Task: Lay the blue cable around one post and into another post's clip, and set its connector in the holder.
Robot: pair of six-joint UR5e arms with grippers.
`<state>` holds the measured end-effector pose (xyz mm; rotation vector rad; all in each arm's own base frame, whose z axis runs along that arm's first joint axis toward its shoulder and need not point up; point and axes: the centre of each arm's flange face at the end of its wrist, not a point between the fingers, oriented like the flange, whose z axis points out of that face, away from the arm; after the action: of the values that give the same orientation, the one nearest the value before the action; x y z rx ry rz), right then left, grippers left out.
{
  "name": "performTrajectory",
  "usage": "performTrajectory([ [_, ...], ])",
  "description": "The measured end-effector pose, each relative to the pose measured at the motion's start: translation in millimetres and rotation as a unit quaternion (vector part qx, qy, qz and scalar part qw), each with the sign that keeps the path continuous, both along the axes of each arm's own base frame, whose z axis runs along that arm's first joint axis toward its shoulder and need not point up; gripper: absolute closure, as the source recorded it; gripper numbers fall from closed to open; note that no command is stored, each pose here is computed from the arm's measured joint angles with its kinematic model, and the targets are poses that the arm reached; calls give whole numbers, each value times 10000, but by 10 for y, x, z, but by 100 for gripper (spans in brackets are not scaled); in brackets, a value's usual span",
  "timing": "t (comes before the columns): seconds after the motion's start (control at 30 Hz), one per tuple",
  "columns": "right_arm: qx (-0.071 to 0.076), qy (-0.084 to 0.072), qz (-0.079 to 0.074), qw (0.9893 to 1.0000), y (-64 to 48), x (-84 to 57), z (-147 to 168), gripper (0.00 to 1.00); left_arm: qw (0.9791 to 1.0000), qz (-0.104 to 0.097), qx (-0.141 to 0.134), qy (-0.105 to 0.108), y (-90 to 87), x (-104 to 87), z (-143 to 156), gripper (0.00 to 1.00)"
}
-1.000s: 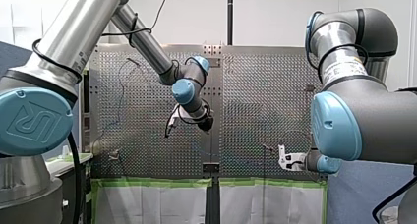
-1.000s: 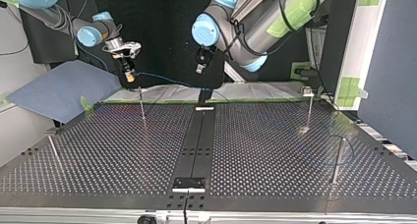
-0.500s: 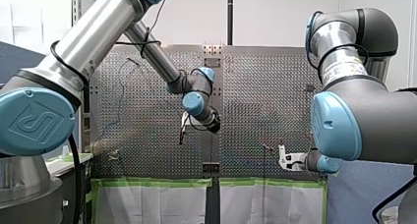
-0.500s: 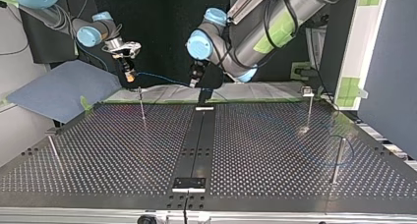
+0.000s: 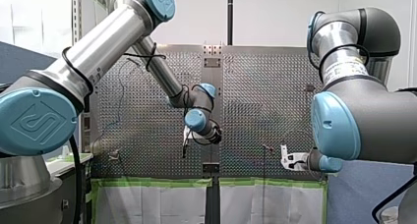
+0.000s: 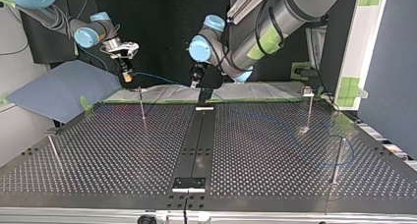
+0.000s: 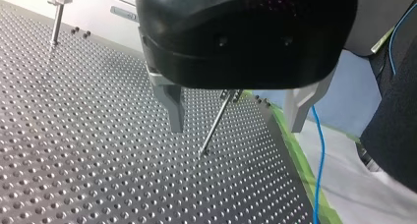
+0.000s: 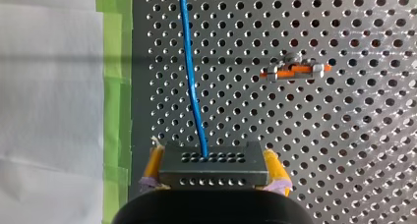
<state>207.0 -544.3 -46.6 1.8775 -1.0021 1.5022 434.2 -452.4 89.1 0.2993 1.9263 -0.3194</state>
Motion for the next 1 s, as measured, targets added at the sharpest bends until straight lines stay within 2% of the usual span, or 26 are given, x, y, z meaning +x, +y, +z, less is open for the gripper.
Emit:
performTrajectory([
  [0.23, 14, 58, 1, 10000, 4, -13, -4, 100, 9997, 9, -115, -224, -110, 215, -162, 1],
  [0.43, 25, 83, 10, 10000, 11, -13, -6, 100, 9992, 31, -224, -336, -171, 336, -350, 1],
  [1.0, 23, 88, 6, 10000, 11, -12, -7, 100, 9990, 1, -49, -451, -180, 327, -1080, 1],
])
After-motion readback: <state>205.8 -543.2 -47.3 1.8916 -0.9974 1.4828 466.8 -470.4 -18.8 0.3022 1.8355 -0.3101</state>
